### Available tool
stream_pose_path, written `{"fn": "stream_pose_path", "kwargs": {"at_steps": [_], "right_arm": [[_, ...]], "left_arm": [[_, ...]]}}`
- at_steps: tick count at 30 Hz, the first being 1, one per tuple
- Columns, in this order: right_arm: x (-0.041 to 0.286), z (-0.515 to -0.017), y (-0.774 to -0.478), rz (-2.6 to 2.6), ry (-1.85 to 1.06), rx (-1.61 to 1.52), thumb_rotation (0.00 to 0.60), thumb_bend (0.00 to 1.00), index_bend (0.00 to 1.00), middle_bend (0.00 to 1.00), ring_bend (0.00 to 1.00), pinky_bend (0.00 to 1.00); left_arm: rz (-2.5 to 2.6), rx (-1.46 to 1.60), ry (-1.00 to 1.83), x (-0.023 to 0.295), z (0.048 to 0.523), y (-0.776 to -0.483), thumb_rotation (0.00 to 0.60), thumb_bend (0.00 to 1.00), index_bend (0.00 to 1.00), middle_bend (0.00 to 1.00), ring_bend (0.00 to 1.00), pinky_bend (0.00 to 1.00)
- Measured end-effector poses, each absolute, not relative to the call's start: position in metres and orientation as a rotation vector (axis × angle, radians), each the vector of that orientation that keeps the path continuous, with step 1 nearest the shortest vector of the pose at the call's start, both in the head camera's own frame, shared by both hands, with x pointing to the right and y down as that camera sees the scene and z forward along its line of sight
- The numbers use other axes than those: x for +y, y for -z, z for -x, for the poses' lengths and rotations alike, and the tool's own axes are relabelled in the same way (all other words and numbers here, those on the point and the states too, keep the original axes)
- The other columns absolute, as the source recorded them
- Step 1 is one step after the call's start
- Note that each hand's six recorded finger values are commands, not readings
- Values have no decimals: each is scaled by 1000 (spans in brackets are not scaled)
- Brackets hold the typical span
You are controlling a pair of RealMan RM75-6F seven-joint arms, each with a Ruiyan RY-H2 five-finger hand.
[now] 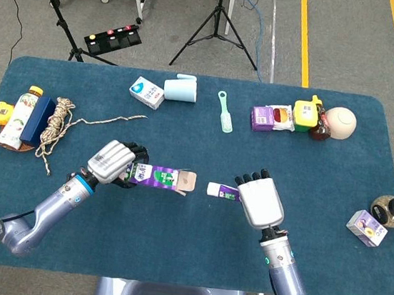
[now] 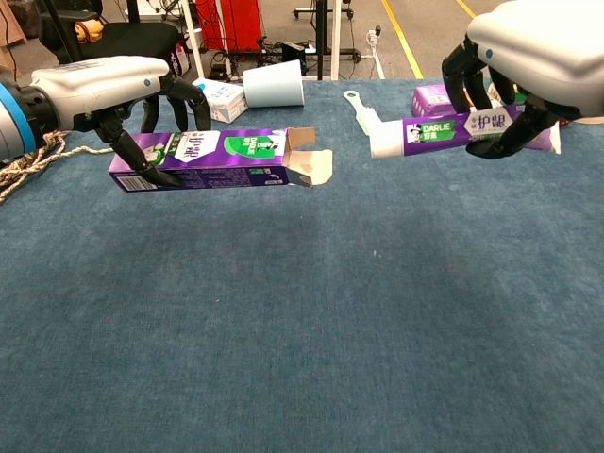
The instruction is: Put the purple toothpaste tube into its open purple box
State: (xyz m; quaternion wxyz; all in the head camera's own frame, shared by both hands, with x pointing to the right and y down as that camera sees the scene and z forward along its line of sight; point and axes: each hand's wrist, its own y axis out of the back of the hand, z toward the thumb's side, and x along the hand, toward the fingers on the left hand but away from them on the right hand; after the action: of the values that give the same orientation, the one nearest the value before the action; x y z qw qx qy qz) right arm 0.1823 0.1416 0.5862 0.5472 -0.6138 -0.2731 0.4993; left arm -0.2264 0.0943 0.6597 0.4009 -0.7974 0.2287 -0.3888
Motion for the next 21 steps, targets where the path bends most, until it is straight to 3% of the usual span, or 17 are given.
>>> {"fn": "stream_pose_path", "kwargs": {"at_steps": [11, 21], "right_arm": [[144, -182, -575, 1446, -1196, -645, 600, 527, 592, 613, 599, 435], [146, -175, -586, 1446, -1205, -612, 600, 528, 593, 613, 600, 435]], "left_arm": [[2027, 565, 971, 100, 209, -659, 600, 220, 459, 361, 346, 586], [2037, 567, 960, 103, 198, -654, 600, 221, 460, 361, 346, 586]]}}
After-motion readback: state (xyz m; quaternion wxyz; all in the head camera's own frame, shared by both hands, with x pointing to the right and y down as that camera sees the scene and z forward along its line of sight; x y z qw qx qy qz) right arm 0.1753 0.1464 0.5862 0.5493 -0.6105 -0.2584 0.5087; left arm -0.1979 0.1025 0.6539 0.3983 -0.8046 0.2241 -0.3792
